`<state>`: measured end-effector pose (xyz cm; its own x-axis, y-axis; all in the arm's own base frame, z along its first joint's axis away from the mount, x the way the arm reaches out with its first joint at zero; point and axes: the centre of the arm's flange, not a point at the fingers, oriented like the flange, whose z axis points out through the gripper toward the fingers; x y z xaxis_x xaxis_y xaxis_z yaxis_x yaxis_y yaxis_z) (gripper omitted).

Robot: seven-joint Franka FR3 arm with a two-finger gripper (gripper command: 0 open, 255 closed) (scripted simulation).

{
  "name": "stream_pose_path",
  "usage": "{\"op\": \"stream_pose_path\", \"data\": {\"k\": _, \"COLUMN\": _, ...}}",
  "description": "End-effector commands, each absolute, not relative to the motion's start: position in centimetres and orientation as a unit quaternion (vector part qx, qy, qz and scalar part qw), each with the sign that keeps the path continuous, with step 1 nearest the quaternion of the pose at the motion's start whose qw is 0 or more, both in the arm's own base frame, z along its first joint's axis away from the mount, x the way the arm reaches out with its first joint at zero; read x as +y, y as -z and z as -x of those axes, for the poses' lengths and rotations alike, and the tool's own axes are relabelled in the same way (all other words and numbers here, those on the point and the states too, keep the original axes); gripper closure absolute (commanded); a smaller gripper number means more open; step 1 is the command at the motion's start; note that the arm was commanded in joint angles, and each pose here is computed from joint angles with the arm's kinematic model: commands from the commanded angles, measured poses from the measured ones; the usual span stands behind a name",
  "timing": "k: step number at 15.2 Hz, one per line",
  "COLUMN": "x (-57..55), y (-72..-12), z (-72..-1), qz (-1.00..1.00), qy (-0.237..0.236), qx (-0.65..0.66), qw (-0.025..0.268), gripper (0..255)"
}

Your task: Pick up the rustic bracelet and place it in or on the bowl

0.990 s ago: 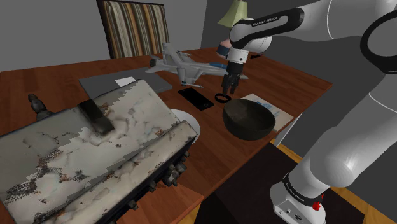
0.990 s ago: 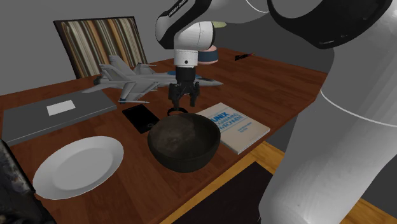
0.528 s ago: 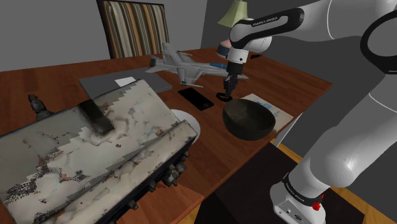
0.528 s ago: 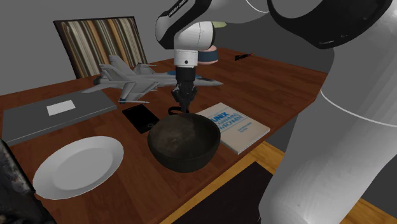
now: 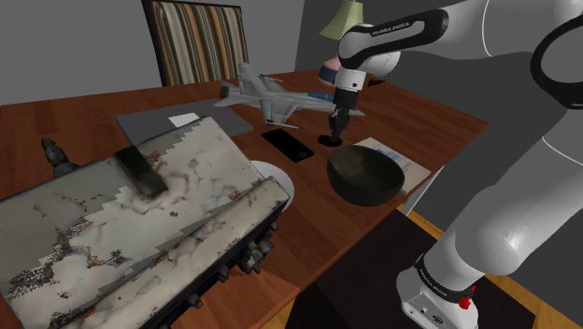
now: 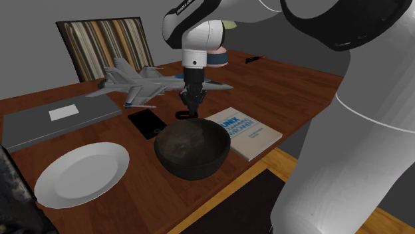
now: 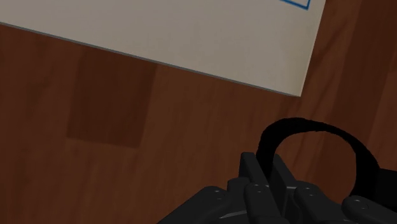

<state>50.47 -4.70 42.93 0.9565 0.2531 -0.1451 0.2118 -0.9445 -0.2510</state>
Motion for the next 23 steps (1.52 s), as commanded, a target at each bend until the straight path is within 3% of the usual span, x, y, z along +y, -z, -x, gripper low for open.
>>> {"op": "stream_pose_path", "data": {"k": 1, "x": -4.7, "y": -43.8, "z": -50.4, "qz": 0.982, "qy": -0.088, "qx": -0.118, "qw": 0.117, "gripper": 255}}
{"op": "stream_pose_path", "data": {"k": 23, "x": -4.7, "y": -55.4, "z": -50.4, "qz": 0.982, "qy": -0.088, "qx": -0.118, "qw": 0.117, "gripper": 255}}
